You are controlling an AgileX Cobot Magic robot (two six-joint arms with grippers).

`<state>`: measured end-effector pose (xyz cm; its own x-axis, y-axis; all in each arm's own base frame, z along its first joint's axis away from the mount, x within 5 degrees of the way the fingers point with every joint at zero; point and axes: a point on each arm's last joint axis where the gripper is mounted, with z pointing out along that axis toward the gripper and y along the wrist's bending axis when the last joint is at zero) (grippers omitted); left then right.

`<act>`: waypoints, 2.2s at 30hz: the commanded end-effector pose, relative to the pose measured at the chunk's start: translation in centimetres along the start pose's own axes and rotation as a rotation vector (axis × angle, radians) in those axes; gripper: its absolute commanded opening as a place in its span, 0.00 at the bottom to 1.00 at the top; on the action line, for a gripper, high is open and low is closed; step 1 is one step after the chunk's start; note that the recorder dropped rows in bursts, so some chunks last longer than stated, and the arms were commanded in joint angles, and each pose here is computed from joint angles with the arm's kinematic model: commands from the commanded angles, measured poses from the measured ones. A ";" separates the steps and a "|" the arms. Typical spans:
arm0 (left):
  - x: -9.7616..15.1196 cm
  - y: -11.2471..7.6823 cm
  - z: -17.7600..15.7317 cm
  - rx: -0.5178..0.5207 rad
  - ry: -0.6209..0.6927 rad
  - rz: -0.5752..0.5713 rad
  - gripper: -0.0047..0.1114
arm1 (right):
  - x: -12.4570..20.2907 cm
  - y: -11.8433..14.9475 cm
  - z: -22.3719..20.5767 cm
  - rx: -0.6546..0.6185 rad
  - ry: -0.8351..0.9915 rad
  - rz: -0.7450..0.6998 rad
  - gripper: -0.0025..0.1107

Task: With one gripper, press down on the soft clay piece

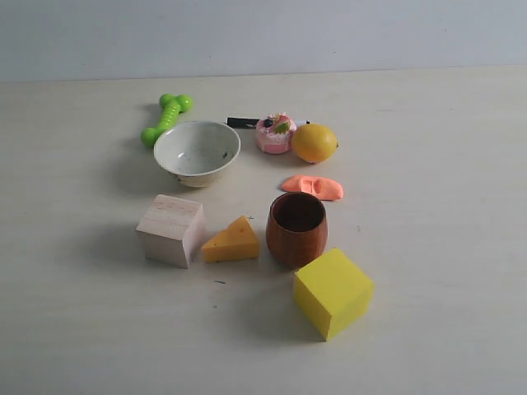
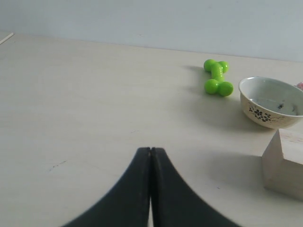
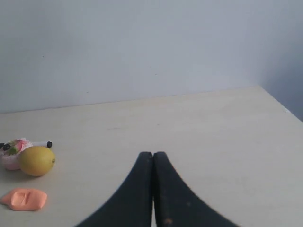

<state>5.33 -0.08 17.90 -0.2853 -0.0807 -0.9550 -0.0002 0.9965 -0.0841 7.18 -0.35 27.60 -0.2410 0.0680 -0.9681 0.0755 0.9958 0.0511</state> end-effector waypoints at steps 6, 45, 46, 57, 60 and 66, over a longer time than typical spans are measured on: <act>-0.2 -0.1 -0.1 0.010 -0.014 -0.004 0.04 | 4.9 -0.5 0.8 0.022 -0.066 0.053 0.02; -0.2 -0.1 -0.1 0.010 -0.014 -0.004 0.04 | 9.2 -0.8 0.6 0.052 -0.014 -0.035 0.02; -0.2 -0.1 -0.1 0.010 -0.014 -0.004 0.04 | 9.2 -0.8 0.6 0.052 -0.014 -0.035 0.02; -0.2 -0.1 -0.1 0.010 -0.014 -0.004 0.04 | 9.2 -0.8 0.6 0.051 -0.014 -0.033 0.02; -0.2 -0.1 -0.1 0.010 -0.014 -0.004 0.04 | 9.2 -0.8 0.6 0.051 -0.014 -0.033 0.02; -0.2 -0.1 -0.1 0.010 -0.014 -0.004 0.04 | 9.2 -0.8 0.6 0.051 -0.014 -0.033 0.02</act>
<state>5.33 -0.08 17.90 -0.2853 -0.0807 -0.9550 -0.0002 0.9965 -0.0841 5.49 -0.53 18.52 -0.2375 0.0392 -0.9706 0.1104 0.9938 0.0132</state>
